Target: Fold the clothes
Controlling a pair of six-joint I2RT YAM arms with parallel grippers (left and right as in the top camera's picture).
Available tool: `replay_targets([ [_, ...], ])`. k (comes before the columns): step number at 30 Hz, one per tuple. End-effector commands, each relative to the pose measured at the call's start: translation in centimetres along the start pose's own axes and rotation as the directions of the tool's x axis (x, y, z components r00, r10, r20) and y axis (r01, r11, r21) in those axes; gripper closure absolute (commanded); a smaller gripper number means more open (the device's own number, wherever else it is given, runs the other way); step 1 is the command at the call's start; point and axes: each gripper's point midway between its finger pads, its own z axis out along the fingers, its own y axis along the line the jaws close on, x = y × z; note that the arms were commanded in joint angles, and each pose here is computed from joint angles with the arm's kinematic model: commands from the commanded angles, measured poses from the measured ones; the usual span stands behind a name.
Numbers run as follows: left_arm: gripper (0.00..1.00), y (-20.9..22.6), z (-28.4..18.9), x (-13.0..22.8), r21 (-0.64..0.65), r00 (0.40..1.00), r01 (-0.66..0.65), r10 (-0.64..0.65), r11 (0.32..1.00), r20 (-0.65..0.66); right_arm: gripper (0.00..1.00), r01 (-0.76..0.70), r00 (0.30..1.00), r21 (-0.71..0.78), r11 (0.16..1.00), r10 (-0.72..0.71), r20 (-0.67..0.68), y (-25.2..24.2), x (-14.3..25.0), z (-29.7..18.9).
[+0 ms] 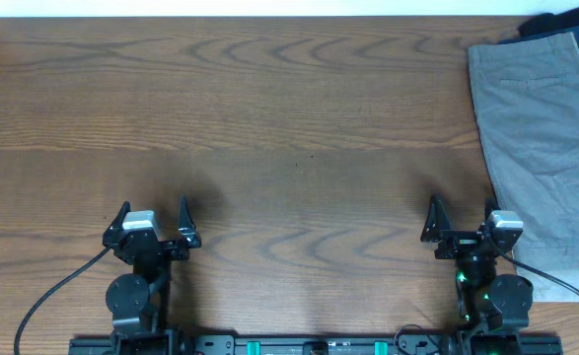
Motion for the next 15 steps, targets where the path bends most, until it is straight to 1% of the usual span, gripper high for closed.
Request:
replay_targets([
  [1, 0.02, 0.1, 0.1, 1.5, 0.001, 0.999, -0.005, 0.005, 1.000, -0.041, 0.01, 0.011, 1.000, 0.013, 1.000, -0.011, 0.002, -0.2, 0.0, 0.0],
  [12, 0.02, 0.1, 0.1, 1.5, 0.001, 0.999, -0.005, 0.005, 1.000, -0.041, 0.01, 0.011, 1.000, 0.013, 1.000, -0.011, 0.002, -0.2, 0.0, 0.0],
  [13, 0.02, 0.1, 0.1, 1.5, 0.001, 0.999, -0.005, 0.005, 1.000, -0.041, 0.01, 0.005, 1.000, 0.011, 1.000, -0.006, 0.007, -0.2, -0.1, 0.0],
  [15, 0.02, 0.1, 0.1, 1.5, 0.001, 0.999, -0.005, 0.005, 1.000, -0.041, 0.01, -0.048, 0.998, -0.002, 0.999, 0.048, 0.049, 0.1, -1.1, -0.1],
])
